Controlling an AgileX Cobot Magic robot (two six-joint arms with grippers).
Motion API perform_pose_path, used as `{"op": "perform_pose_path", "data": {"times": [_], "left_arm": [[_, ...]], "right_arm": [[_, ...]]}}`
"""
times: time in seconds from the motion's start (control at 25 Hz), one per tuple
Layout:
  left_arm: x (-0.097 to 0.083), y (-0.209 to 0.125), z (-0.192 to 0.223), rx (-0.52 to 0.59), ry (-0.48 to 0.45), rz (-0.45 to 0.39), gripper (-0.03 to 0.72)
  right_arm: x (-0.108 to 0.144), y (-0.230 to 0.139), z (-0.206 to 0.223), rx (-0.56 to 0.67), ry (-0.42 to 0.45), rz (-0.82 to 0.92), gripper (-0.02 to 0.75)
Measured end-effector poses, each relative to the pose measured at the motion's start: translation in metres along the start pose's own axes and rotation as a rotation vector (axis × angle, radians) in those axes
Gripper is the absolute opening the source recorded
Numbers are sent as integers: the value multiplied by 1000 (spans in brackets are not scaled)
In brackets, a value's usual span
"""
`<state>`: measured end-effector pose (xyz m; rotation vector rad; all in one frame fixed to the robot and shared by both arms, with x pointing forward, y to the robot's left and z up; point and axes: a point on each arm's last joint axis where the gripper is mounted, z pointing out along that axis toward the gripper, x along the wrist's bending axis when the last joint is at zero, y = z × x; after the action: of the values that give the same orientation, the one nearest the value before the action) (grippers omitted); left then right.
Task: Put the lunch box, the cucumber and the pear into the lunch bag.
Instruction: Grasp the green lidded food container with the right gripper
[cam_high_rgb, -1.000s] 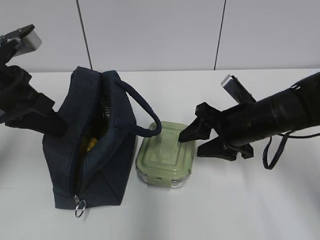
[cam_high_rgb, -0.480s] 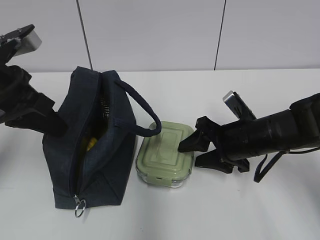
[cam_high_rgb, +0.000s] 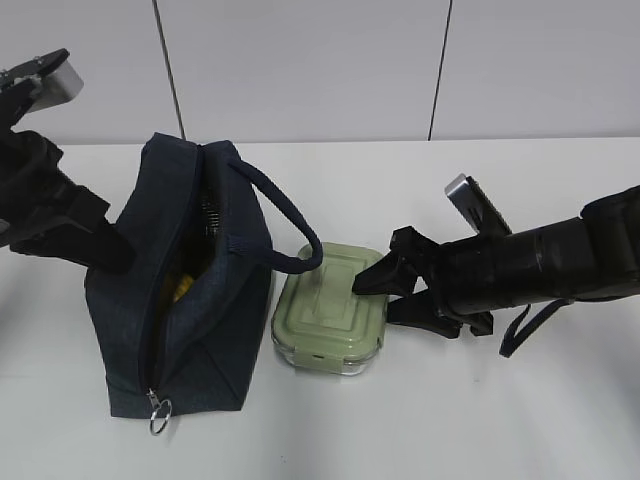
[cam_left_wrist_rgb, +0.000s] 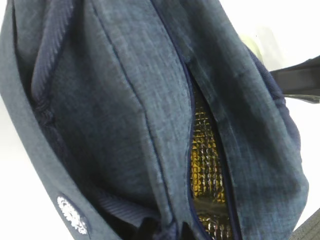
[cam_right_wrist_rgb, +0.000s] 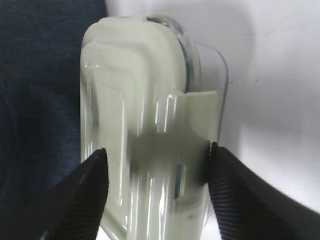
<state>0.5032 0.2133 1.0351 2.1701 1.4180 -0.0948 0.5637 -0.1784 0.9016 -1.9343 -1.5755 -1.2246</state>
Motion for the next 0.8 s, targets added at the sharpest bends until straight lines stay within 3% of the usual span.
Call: {"op": "perform_pose_path", "data": {"times": [0.8], "left_arm": [[0,0,0,-1,1,0,21]], "right_arm": [[-12,-6,12,43,31,9,491]]}}
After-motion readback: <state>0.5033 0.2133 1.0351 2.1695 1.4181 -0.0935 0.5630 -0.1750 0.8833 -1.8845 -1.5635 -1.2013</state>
